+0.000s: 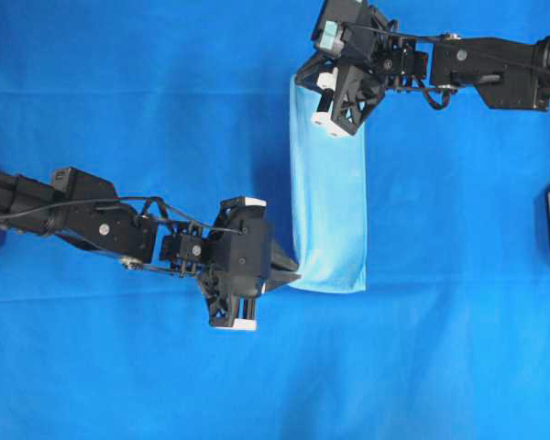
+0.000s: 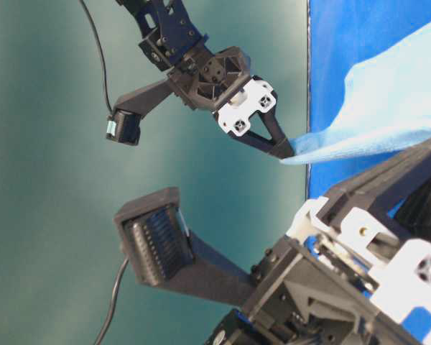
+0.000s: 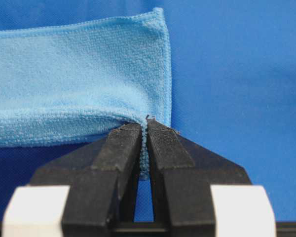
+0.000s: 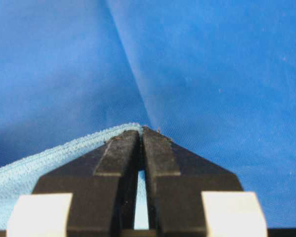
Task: Fold the light blue towel.
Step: 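Release the towel and pull both grippers back outward, then move both grippers toward the far corners of the folded strip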
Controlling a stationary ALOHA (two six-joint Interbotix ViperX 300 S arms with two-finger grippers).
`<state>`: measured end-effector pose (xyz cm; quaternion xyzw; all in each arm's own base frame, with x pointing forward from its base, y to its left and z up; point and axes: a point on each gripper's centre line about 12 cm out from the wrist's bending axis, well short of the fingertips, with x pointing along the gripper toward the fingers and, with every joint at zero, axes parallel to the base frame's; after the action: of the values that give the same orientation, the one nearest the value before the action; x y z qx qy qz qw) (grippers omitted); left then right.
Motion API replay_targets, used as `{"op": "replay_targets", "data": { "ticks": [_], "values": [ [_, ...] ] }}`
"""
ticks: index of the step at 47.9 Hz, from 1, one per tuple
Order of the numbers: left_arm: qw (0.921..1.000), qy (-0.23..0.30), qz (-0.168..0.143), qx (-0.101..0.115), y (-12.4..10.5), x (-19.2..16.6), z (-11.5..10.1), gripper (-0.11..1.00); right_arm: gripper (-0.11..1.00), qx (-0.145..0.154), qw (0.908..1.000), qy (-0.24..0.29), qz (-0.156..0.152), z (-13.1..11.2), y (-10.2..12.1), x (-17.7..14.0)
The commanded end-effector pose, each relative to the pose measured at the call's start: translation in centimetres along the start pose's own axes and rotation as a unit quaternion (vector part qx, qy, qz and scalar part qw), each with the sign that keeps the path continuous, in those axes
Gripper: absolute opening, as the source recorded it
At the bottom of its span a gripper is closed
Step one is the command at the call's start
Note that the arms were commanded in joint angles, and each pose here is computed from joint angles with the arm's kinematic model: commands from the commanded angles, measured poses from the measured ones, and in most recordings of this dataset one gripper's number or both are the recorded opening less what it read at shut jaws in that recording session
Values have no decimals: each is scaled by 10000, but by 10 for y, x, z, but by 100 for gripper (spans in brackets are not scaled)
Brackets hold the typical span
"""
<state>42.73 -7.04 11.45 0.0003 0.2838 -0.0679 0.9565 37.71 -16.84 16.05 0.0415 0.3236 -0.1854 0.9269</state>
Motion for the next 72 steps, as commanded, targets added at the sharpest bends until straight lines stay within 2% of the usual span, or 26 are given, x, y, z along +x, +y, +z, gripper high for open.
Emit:
{"op": "replay_targets", "data": {
  "ticks": [1,4,6,10,14,17,21,28,35,42,51,60,64,72],
  "values": [
    [9997,-259,-36,10,-3,-1,18,3,3,-43,9998,-176,-22,10,-4,-4],
    [9996,-276,-17,-10,-1,0,19,3,6,-88,9998,-169,-25,10,-4,-4],
    [9995,-299,-12,-30,0,1,21,8,16,-119,9998,-168,-21,10,-4,-4],
    [9995,-322,-13,-30,-1,0,23,31,42,-202,9996,-176,-3,10,-2,-4],
    [9995,-315,13,-38,2,-2,24,56,64,-210,9997,-155,-13,10,-2,-4],
    [9995,-310,58,-66,7,-6,26,74,65,-202,9997,-148,-16,9,-2,-4],
    [9997,-235,89,-80,10,-14,28,87,60,-194,9997,-114,-37,9,-3,-5],
    [9999,-59,92,-84,10,-40,39,87,60,-200,9997,-50,-91,10,-2,-13],
    [9998,172,82,-56,9,-75,47,86,60,-237,9996,-121,-120,18,5,-35],
    [9999,-44,110,-33,11,-112,52,86,60,-270,9992,-291,-45,20,16,-66],
    [9972,-643,360,-161,30,-152,42,85,59,-141,9978,-614,208,8,31,-107],
    [9875,-1421,635,-258,45,-192,29,85,59,60,9919,-1134,566,-9,42,-148],
    [9833,-1635,744,-290,49,-207,20,85,59,147,9890,-1327,644,-15,43,-162],
    [9803,-1729,889,-350,55,-218,-2,85,59,280,9853,-1497,777,-41,43,-179]
  ]
}}
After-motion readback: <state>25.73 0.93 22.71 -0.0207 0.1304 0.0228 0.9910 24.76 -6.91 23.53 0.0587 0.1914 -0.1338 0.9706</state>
